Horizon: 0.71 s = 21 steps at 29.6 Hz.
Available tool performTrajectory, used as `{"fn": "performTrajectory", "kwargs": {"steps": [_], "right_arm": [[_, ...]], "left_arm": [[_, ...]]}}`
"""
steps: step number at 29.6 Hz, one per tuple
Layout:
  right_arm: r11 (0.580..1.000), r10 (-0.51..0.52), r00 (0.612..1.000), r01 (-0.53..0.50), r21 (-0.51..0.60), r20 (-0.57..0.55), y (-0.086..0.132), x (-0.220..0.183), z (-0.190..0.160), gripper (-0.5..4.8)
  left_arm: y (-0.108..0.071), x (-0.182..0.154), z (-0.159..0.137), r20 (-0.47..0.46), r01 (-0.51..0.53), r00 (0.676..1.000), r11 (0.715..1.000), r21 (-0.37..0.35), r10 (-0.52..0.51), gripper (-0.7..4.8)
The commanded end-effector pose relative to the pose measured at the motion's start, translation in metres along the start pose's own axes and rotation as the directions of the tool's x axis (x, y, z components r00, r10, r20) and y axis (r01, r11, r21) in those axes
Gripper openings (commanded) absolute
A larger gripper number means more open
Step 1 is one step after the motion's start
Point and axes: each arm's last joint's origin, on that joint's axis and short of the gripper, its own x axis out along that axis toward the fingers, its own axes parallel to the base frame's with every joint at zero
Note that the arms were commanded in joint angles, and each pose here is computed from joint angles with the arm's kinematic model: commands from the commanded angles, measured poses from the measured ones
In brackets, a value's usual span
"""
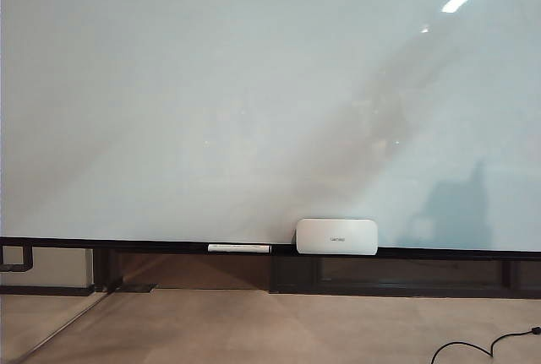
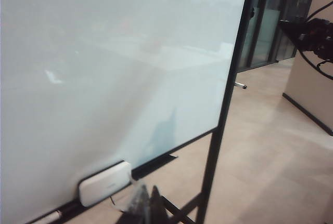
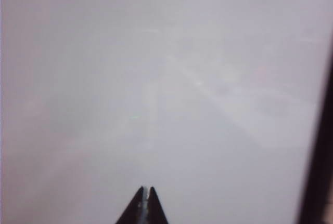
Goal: Reach to the right to find the marker pen, pick it up, and write the number 13 on the whiteboard.
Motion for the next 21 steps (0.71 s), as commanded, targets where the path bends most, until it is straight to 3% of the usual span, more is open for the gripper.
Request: {"fn": "performTrajectory", "kwargs": {"steps": [1,4,15,19,21], "right_arm": [[0.998,-0.06,0.998,0.059,0.033,0.029,-0.014,0.006,-0.003,0.0],[0.991,-0.117,0.993,0.118,0.065,-0.01,-0.03,0.011,-0.013,0.0],[0.992,-0.126,0.986,0.128,0.017,-0.109,-0.077,0.022,-0.045,0.0],[0.992,-0.12,0.987,0.122,0.012,-0.104,-0.087,0.024,-0.051,0.0],[0.994,-0.103,0.989,0.105,0.011,-0.104,-0.094,0.027,-0.057,0.0]], "left_arm": [[-0.001,0.0,0.012,0.087,-0.022,0.996,0.998,0.058,0.017,-0.06],[-0.001,0.002,0.014,0.117,-0.066,0.992,0.995,0.071,0.057,-0.06],[-0.007,0.031,0.003,0.092,0.044,0.995,0.998,0.053,-0.049,-0.06],[-0.005,0.04,0.005,0.078,0.071,0.994,0.99,0.12,-0.08,-0.06],[-0.005,0.047,0.005,0.073,0.082,0.993,0.99,0.118,-0.091,-0.06]]}}
